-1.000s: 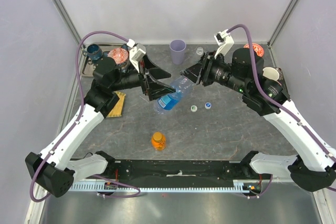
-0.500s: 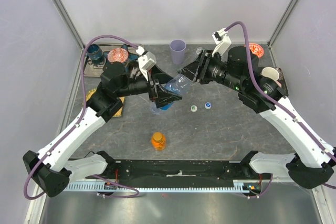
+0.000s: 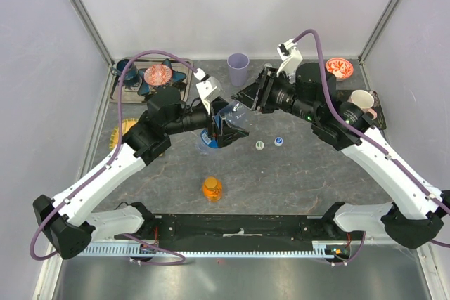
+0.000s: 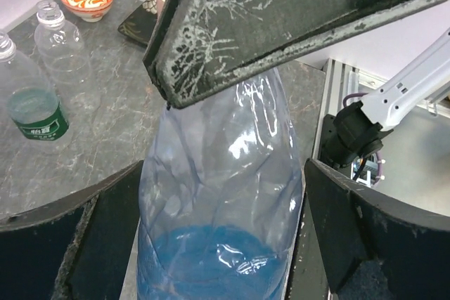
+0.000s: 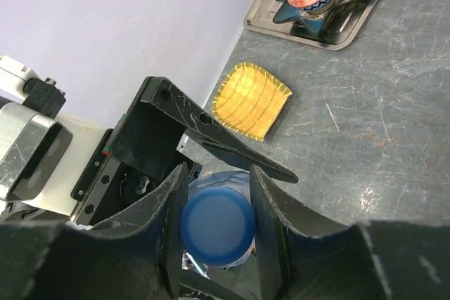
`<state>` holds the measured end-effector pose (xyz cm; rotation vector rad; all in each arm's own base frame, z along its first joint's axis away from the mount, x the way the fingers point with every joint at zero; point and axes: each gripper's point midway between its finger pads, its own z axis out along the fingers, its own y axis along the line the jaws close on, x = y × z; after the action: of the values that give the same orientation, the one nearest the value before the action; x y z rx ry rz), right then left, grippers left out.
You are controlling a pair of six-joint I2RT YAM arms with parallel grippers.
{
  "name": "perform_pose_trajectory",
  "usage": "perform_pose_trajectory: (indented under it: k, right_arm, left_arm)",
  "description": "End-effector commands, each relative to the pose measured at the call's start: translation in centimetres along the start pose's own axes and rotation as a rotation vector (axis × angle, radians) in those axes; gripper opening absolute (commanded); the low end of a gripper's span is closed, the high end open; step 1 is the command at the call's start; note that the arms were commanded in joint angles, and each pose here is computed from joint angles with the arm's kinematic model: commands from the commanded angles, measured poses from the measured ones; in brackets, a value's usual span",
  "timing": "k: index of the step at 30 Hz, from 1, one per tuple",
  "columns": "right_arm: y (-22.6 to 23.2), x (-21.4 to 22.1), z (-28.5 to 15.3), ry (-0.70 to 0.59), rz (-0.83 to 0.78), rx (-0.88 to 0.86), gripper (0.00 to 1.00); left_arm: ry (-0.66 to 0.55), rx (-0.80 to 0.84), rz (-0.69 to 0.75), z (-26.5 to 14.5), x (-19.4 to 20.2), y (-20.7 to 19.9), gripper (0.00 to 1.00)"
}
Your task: Unscrew the bottle caps
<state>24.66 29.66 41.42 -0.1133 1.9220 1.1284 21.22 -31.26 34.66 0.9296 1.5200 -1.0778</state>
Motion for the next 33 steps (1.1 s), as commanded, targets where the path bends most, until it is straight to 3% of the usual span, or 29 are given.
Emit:
perform_pose_trajectory:
  k: [1,13,16,19,20,23,29,33]
  right_arm:
    - [1.9,-1.9,-0.5,-0.066,0.006,-0.047,0.0]
    - [1.5,-1.4,-0.8,-0.059,-0.006,-0.038,0.0]
    - [1.3,-1.2,-0.8,-0.05,-0.009,-0.032,0.0]
    - [1.3,-1.1,-1.0,-0.045,-0.02,-0.033,0.01]
    - [1.3,-1.1,-1.0,-0.046,-0.026,-0.036,0.2]
    - [1.6,-1.7,-1.7,-0.071,-0.044,-0.041,0.54]
    - [2.0,-3.5,-3.3,-0.145,-0.1,-0.034,0.85]
    - [2.3,-5.5,-4.9,-0.223,-0.153,-0.02,0.95]
  left_arm:
    - [-0.023,-0.035,0.098,-0.1,-1.5,0.6,0.93]
    - [0.003,0.015,0.117,-0.1,-0.7,-0.1,0.54]
    - [0.005,0.03,0.116,0.0,-0.7,-0.3,0.45]
    - [0.006,0.047,0.116,0.0,-0.6,-0.6,0.43]
    - [0.003,0.052,0.118,-0.1,-0.7,-0.7,0.43]
    - [-0.003,0.087,0.122,-0.1,-0.6,-1.3,0.42]
    - [-0.035,0.207,0.117,-0.6,-0.3,-3.6,0.4]
    - [-0.038,0.231,0.102,-0.7,0.0,-4.0,0.35]
